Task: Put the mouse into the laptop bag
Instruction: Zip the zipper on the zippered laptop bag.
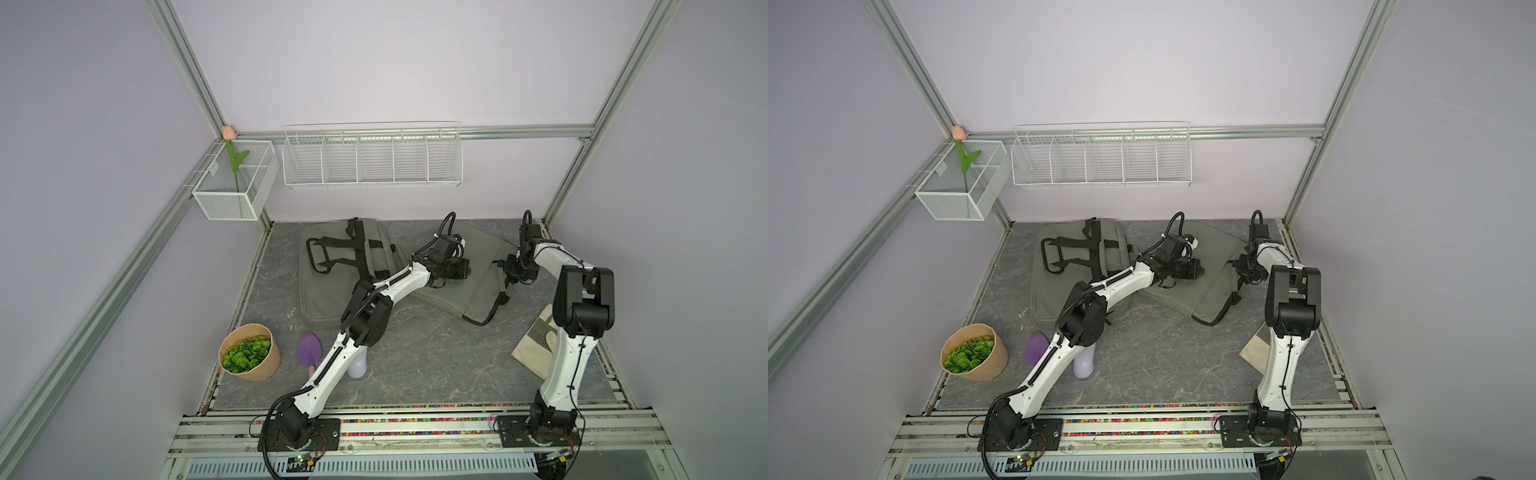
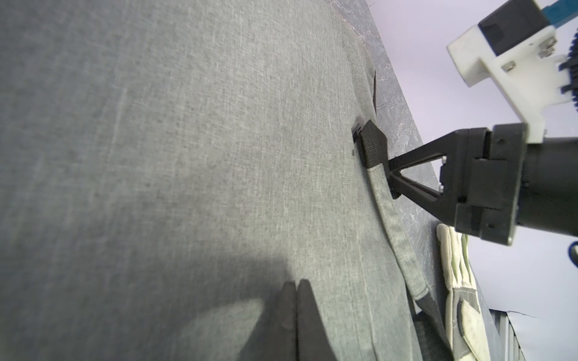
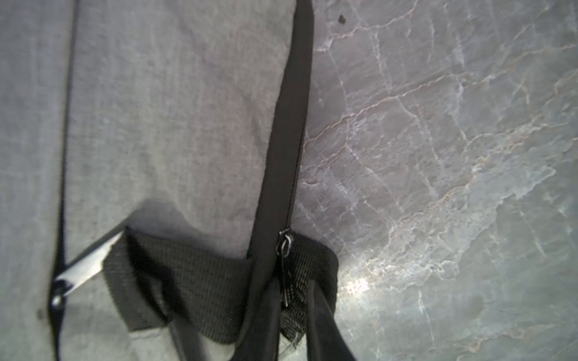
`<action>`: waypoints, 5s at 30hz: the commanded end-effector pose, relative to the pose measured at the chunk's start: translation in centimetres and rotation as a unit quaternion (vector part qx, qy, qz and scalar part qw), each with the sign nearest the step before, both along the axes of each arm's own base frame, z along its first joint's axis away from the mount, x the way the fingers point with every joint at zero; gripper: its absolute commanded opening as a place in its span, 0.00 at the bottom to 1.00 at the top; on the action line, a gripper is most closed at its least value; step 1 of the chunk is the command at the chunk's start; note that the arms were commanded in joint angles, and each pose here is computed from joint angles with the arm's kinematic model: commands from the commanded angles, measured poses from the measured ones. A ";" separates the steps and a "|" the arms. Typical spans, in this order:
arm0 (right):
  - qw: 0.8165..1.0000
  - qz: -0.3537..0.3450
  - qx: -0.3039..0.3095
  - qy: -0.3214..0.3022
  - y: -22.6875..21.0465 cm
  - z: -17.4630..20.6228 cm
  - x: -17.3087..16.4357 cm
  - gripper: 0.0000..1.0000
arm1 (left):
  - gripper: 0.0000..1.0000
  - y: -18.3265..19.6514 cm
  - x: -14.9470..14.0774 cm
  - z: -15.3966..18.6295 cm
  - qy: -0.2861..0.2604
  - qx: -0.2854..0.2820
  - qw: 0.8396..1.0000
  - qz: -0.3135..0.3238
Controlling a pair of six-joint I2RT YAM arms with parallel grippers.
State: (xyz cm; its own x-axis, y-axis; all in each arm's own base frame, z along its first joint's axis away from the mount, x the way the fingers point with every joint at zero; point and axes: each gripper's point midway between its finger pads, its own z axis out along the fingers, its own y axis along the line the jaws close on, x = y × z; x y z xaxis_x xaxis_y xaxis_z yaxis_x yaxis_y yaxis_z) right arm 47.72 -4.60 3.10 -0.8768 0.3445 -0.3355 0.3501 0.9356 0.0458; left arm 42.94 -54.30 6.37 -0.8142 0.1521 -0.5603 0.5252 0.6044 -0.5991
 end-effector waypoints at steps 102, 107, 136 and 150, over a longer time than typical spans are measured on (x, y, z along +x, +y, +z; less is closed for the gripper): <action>0.994 0.047 0.103 -0.001 8.6 0.4 -1.7 0.07 | 0.00 -1.5 -2.4 0.3 0.049 0.002 0.998 -0.028; 0.993 0.047 0.109 0.002 8.5 0.1 -2.3 0.06 | 0.00 -2.7 -2.5 3.2 0.021 -0.009 0.999 -0.027; 0.990 0.068 0.121 0.030 10.2 0.6 -12.0 0.07 | 0.00 -0.3 -2.9 -9.5 0.061 0.127 0.990 0.026; 0.989 0.064 0.105 0.077 10.8 -3.2 -13.3 0.07 | 0.00 -0.6 -3.4 -9.5 0.069 0.120 0.990 0.016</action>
